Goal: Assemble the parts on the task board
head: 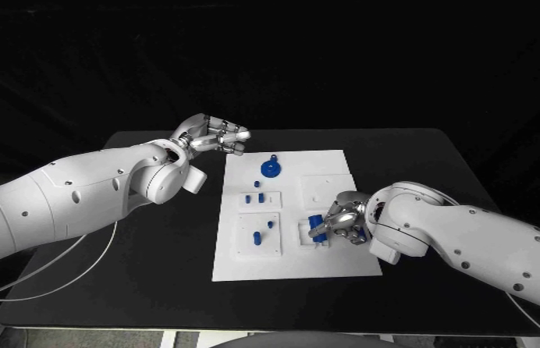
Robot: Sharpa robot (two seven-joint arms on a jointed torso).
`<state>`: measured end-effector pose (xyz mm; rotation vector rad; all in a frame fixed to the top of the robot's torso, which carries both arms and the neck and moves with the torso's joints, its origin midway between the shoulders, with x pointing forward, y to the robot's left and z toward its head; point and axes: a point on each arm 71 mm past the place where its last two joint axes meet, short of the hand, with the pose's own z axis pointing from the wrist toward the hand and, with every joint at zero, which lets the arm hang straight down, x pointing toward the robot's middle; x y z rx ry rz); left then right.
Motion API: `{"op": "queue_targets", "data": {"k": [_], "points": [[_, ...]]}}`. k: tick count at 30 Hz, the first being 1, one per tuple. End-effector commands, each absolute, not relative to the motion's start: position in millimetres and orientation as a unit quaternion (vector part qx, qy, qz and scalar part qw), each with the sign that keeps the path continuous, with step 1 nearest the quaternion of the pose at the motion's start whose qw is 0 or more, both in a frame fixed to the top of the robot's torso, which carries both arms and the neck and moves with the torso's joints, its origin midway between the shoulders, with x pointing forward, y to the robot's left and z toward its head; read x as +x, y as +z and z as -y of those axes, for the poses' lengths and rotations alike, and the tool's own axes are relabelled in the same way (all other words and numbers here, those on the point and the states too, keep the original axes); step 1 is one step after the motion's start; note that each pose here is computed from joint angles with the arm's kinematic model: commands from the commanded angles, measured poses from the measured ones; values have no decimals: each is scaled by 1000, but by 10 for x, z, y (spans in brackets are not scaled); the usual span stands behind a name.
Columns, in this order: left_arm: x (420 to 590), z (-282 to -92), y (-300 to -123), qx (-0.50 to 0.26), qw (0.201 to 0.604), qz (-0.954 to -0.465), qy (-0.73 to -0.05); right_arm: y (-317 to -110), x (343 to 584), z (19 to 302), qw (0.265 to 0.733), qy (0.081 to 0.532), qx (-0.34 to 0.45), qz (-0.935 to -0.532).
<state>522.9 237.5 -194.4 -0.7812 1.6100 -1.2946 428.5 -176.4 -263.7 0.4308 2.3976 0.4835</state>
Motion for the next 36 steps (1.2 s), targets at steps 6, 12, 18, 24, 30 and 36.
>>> {"op": "queue_targets", "data": {"k": [6,12,18,24,30,36], "points": [[5219,-2345,-1947,-314,441,-653,-529,-2742,4253,1736,318,149,124,-928],[5217,-2343,-1949,-314,440,-654,-529,-2751,4261,1712,324,145,114,-928],[5216,-2345,-1950,-314,439,-655,-528,-2758,4233,1680,317,139,88,-934],[5216,-2344,-1953,-314,438,-656,-528,-2765,4224,1676,315,138,82,-936],[5216,-2346,-1954,-314,437,-657,-528,-2763,4221,1664,316,139,81,-935],[5216,-2347,-1956,-315,437,-657,-528,-2762,4229,1653,319,141,85,-933]]}}
